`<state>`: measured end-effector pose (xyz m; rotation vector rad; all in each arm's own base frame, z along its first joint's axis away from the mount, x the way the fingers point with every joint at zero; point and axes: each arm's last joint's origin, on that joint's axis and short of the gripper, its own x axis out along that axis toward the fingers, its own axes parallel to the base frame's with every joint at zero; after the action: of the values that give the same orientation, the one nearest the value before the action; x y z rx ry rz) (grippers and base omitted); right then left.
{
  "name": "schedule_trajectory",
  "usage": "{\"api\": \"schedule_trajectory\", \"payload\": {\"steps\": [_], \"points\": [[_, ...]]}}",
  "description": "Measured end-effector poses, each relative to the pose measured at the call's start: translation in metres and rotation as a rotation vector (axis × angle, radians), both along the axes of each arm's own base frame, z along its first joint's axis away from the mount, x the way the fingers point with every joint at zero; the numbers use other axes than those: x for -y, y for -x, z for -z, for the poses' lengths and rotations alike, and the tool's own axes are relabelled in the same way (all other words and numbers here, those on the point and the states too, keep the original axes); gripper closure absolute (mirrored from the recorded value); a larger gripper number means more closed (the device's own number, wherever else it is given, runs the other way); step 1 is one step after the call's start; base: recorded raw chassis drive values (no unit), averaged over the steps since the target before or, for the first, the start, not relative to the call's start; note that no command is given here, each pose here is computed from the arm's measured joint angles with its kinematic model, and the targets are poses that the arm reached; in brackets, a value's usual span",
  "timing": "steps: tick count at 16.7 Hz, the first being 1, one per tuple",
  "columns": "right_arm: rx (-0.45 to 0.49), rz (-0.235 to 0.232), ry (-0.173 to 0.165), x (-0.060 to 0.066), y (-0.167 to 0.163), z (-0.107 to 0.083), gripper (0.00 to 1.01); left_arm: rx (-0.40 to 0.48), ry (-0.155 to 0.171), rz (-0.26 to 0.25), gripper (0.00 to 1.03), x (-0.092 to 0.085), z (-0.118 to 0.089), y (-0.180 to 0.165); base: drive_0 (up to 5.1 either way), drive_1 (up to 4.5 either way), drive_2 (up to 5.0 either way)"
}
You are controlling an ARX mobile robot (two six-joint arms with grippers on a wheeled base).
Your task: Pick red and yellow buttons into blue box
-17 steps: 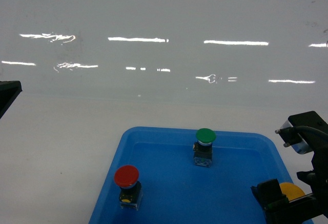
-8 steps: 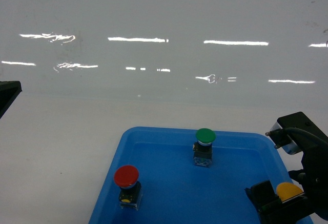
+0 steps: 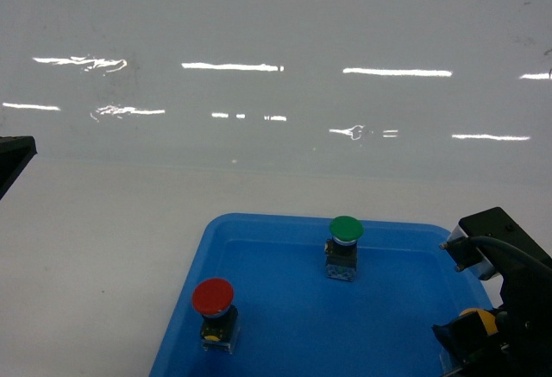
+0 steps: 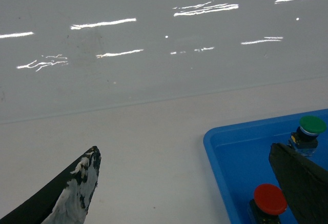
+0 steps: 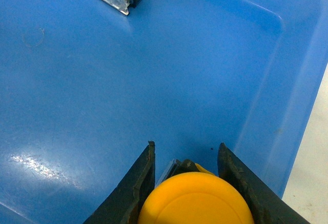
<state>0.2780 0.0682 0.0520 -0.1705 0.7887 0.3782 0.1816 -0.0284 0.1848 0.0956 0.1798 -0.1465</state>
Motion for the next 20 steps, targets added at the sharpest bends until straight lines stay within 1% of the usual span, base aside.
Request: {"api": "schedule_trajectory", "payload": {"steps": [3, 4, 5, 6, 8, 9, 10, 12, 13, 14, 15, 17, 20], "points": [[0.022, 0.014, 0.008, 0.001, 0.001, 0.001, 0.69, 0.0, 0.0, 0.0, 0.05, 0.0, 0.0, 0.0, 0.0, 0.0, 0.0], [0.037, 0.023, 0.011, 0.002, 0.002, 0.0, 0.69, 0.0, 0.0, 0.0, 0.05, 0.0, 0.0, 0.0, 0.0, 0.0, 0.0], [0.054, 0.036, 0.007, 0.005, 0.004, -0.003, 0.69, 0.0, 0.0, 0.0, 0.05, 0.0, 0.0, 0.0, 0.0, 0.0, 0.0], [0.1, 0.057, -0.005, 0.008, 0.004, -0.014, 0.69, 0.0, 0.0, 0.0, 0.05, 0.0, 0.0, 0.0, 0.0, 0.0, 0.0], [0.222, 0.094, -0.041, 0.016, 0.005, -0.043, 0.69, 0.0, 0.0, 0.0, 0.05, 0.0, 0.0, 0.0, 0.0, 0.0, 0.0], [0.276, 0.114, -0.056, 0.021, 0.01, -0.056, 0.69, 0.0, 0.0, 0.0, 0.05, 0.0, 0.0, 0.0, 0.0, 0.0, 0.0], [0.305, 0.14, -0.072, 0.027, 0.019, -0.065, 0.69, 0.0, 0.0, 0.0, 0.05, 0.0, 0.0, 0.0, 0.0, 0.0, 0.0], [0.394, 0.18, -0.086, 0.035, 0.04, -0.081, 0.69, 0.0, 0.0, 0.0, 0.05, 0.0, 0.0, 0.0, 0.0, 0.0, 0.0], [0.448, 0.21, -0.087, 0.038, 0.051, -0.092, 0.69, 0.0, 0.0, 0.0, 0.05, 0.0, 0.0, 0.0, 0.0, 0.0, 0.0], [0.493, 0.249, -0.1, 0.042, 0.063, -0.101, 0.69, 0.0, 0.0, 0.0, 0.05, 0.0, 0.0, 0.0, 0.0, 0.0, 0.0], [0.525, 0.275, -0.102, 0.046, 0.071, -0.108, 0.69, 0.0, 0.0, 0.0, 0.05, 0.0, 0.0, 0.0, 0.0, 0.0, 0.0], [0.55, 0.351, -0.12, 0.054, 0.091, -0.117, 0.69, 0.0, 0.0, 0.0, 0.05, 0.0, 0.0, 0.0, 0.0, 0.0, 0.0], [0.571, 0.37, -0.156, 0.056, 0.121, -0.122, 0.69, 0.0, 0.0, 0.0, 0.05, 0.0, 0.0, 0.0, 0.0, 0.0, 0.0]]}}
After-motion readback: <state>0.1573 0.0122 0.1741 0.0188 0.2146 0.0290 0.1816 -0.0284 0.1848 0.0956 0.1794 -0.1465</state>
